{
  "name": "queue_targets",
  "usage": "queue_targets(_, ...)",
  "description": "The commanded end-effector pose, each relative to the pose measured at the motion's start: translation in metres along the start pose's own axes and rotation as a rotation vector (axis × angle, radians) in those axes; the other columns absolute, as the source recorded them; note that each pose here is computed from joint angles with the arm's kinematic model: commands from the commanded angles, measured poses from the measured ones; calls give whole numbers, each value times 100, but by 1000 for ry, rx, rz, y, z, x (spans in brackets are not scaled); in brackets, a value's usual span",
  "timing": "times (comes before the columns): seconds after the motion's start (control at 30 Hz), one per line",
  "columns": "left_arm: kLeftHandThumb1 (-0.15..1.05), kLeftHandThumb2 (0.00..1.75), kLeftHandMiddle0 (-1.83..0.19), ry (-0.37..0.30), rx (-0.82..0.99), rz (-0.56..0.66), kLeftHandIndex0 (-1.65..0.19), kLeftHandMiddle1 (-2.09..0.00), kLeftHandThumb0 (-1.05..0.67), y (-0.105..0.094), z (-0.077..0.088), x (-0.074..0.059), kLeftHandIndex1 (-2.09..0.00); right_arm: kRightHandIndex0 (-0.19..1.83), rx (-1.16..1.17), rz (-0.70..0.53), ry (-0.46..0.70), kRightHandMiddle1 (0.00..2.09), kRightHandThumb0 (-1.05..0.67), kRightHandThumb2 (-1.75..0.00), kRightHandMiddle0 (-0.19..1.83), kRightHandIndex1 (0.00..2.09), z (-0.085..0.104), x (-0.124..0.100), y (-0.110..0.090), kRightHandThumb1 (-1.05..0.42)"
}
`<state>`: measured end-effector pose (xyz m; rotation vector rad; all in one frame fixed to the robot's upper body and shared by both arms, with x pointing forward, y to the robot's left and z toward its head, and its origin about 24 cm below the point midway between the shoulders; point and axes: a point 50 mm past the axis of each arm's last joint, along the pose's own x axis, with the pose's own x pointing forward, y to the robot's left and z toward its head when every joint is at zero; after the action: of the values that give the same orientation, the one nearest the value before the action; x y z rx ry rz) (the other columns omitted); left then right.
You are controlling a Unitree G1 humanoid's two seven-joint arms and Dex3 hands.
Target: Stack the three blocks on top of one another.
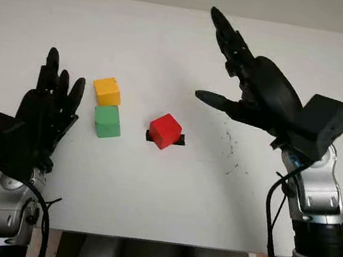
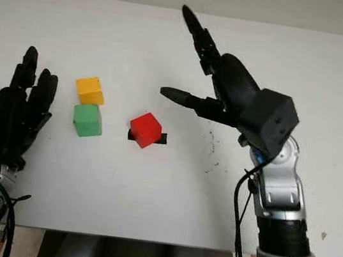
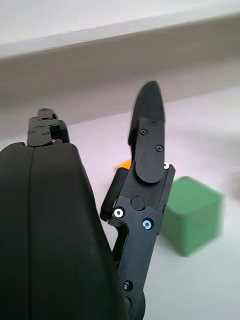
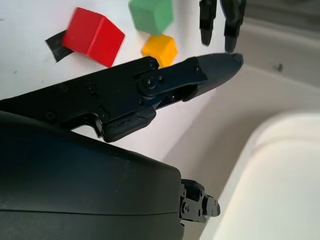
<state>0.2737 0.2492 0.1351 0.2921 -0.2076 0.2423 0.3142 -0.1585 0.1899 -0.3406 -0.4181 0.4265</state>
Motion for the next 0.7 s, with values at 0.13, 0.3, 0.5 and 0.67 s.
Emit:
queue_targets(0.13,103,10,-23,-62,308,11,-33,-8,-62,21,38,34,-22,-11,48,-95,17,7,-64,-13,-6,6,-5,-10,-7,-105)
queue_targets(0.3,98,5,-22,-58,585,-65,-44,-6,-63,24,56,59,-27,-12,57,-139,41,6,-65,-13,-7,6,-9,-12,-11,-105)
queue_targets(0.5,92,5,-20,-35,764,-156,-45,-5,-68,15,69,82,-50,-12,73,-179,52,7,-66,-14,-5,5,-16,-11,-9,-105)
queue_targets(0.67,95,6,-15,15,901,-221,-34,-4,-72,7,74,89,-56,-10,68,-199,42,7,-67,-16,-4,6,-17,-10,-8,-105)
